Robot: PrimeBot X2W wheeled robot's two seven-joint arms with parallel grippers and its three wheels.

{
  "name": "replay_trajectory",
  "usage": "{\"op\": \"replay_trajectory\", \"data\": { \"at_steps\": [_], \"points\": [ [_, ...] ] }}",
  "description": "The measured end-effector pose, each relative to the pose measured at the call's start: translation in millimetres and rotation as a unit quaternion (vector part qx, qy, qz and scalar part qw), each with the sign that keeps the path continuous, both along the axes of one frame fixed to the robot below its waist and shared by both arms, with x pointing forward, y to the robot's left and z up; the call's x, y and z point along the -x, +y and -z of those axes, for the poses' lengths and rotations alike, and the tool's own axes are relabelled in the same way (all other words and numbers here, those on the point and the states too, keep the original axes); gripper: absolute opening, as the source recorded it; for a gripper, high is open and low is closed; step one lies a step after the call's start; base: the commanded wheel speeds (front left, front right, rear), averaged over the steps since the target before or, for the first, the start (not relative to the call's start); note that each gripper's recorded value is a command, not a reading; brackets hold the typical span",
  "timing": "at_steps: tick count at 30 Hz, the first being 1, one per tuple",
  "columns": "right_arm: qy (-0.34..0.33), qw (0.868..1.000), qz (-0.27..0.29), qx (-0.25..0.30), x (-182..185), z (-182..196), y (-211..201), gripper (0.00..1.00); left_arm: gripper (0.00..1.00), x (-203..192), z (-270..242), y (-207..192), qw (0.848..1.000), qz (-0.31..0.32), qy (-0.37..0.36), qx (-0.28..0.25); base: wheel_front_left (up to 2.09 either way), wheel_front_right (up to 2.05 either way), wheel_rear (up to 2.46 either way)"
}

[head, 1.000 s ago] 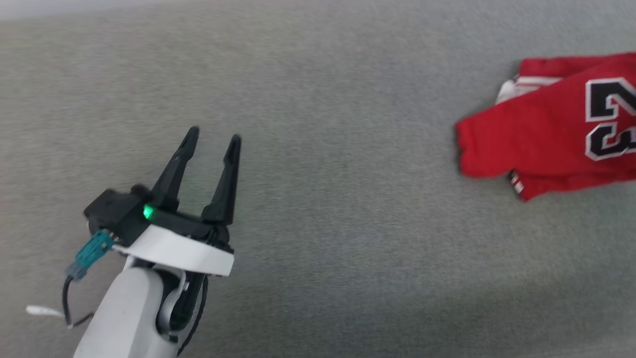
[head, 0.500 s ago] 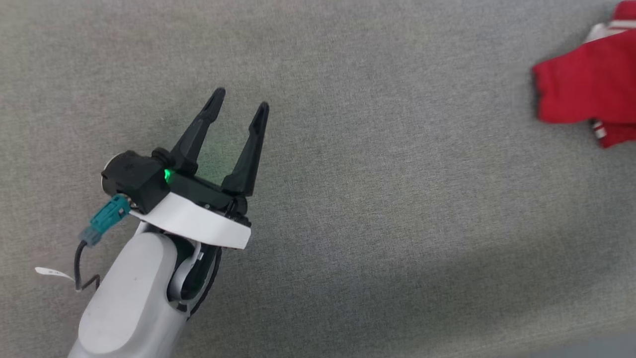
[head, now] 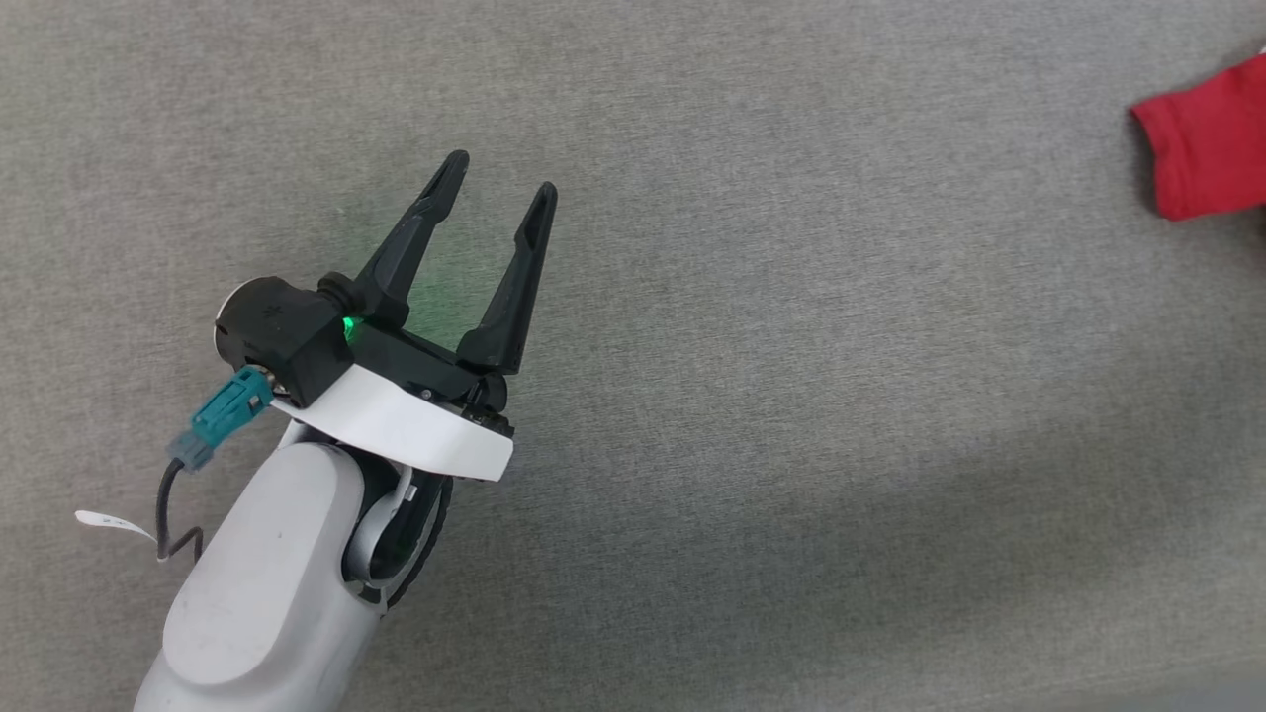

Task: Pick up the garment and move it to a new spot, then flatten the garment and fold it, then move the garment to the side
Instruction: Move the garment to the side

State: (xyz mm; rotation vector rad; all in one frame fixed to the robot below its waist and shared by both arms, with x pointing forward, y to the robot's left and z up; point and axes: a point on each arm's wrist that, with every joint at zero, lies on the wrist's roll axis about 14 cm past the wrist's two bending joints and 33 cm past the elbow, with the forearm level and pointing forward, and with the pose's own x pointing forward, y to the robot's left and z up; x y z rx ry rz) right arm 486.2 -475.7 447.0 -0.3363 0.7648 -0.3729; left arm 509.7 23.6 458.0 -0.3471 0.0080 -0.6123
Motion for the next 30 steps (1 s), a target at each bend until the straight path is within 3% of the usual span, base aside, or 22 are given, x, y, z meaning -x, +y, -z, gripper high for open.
{"op": "replay_trajectory", "data": {
  "at_steps": [1, 2, 3, 19, 30],
  "points": [
    [-0.003, 1.000, 0.000, 0.000, -1.7, 1.5, 1.0, 0.66, 1.00, -0.3, 0.0, 1.4, 1.000, -0.002, 0.000, 0.000, 0.00, 0.00, 0.00],
    [-0.006, 1.000, -0.001, 0.001, -3.9, 1.8, 1.8, 0.66, 1.00, -0.2, 0.2, 2.4, 1.000, -0.003, 0.000, -0.001, 0.00, 0.00, 0.00],
    [-0.008, 1.000, -0.002, 0.002, -5.6, 2.1, 2.3, 1.00, 1.00, -0.3, 0.1, 3.9, 1.000, -0.005, 0.000, -0.002, 0.00, 0.00, 0.00],
    [-0.098, 0.995, -0.018, 0.011, -29.7, -37.1, 9.9, 1.00, 1.00, -1.9, -22.2, 30.9, 0.999, -0.048, -0.019, 0.003, 0.00, 0.00, 0.00],
    [-0.170, 0.983, -0.059, -0.028, -49.1, -55.0, 51.4, 1.00, 1.00, 5.7, -39.5, 61.3, 0.995, -0.098, -0.029, 0.007, 0.00, 0.00, 0.00]
  ]
}}
